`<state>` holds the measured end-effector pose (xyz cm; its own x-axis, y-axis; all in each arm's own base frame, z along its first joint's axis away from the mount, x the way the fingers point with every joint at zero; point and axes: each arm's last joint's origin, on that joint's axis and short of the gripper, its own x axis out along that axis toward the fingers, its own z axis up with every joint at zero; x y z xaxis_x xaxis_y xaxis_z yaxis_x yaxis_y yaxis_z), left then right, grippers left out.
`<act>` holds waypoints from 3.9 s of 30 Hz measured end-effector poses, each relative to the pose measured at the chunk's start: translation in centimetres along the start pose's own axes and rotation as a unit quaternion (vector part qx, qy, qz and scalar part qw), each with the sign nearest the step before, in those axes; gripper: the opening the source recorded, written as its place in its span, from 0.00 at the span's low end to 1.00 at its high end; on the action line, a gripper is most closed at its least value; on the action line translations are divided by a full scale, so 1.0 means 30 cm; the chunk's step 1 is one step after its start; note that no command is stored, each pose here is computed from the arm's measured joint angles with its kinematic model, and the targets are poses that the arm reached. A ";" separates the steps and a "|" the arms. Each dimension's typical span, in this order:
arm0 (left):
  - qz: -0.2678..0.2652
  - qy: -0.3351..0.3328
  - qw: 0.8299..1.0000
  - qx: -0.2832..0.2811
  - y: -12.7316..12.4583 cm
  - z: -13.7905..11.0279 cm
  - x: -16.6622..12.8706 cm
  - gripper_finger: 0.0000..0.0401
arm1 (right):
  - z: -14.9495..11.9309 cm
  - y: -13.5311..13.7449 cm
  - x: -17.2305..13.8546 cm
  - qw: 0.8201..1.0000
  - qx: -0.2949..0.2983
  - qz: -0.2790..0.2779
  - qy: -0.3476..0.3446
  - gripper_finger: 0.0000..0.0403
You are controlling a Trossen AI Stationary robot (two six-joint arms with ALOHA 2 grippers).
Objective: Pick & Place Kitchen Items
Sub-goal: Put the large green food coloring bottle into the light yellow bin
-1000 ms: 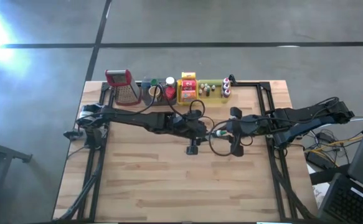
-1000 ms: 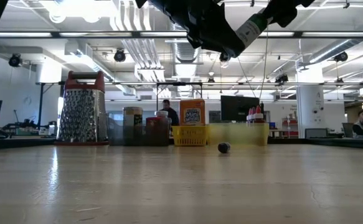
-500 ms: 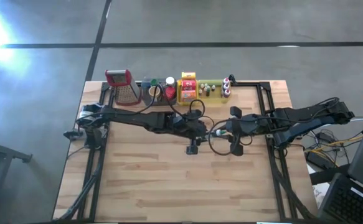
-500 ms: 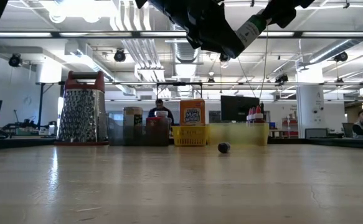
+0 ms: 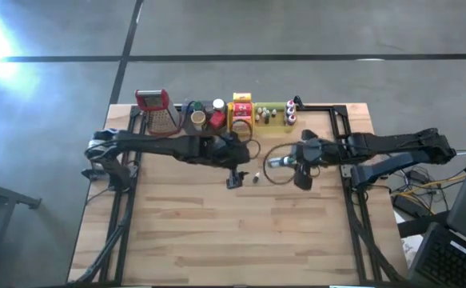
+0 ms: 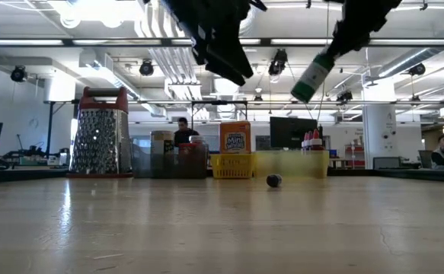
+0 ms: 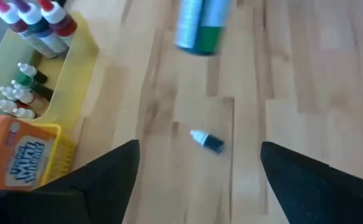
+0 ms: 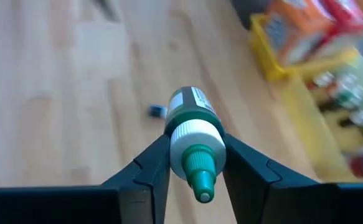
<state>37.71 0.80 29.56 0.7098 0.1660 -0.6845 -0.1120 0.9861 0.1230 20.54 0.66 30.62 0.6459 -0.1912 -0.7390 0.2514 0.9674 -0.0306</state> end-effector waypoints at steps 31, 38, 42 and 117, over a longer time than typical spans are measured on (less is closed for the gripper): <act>0.079 -0.277 0.955 -0.077 0.105 -0.231 -0.051 0.85 | 0.281 -0.659 0.218 0.975 0.073 -0.057 0.204 0.28; 0.100 -0.257 0.957 -0.091 0.161 -0.247 -0.062 0.85 | 0.289 -0.762 0.299 0.963 0.075 -0.043 0.255 0.32; 0.108 -0.242 0.959 -0.099 0.183 -0.279 -0.046 0.85 | 0.271 -0.813 0.337 0.958 0.075 -0.038 0.273 0.30; 0.117 -0.227 0.957 -0.137 0.237 -0.326 -0.028 0.85 | 0.192 -0.900 0.492 0.955 0.018 -0.022 0.297 0.55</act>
<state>29.51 7.78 24.00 0.8654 0.4215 -0.2710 -0.4383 0.8988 -0.0016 27.44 -29.25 24.43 0.1148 -0.0940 -0.9889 0.2998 0.9524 -0.0557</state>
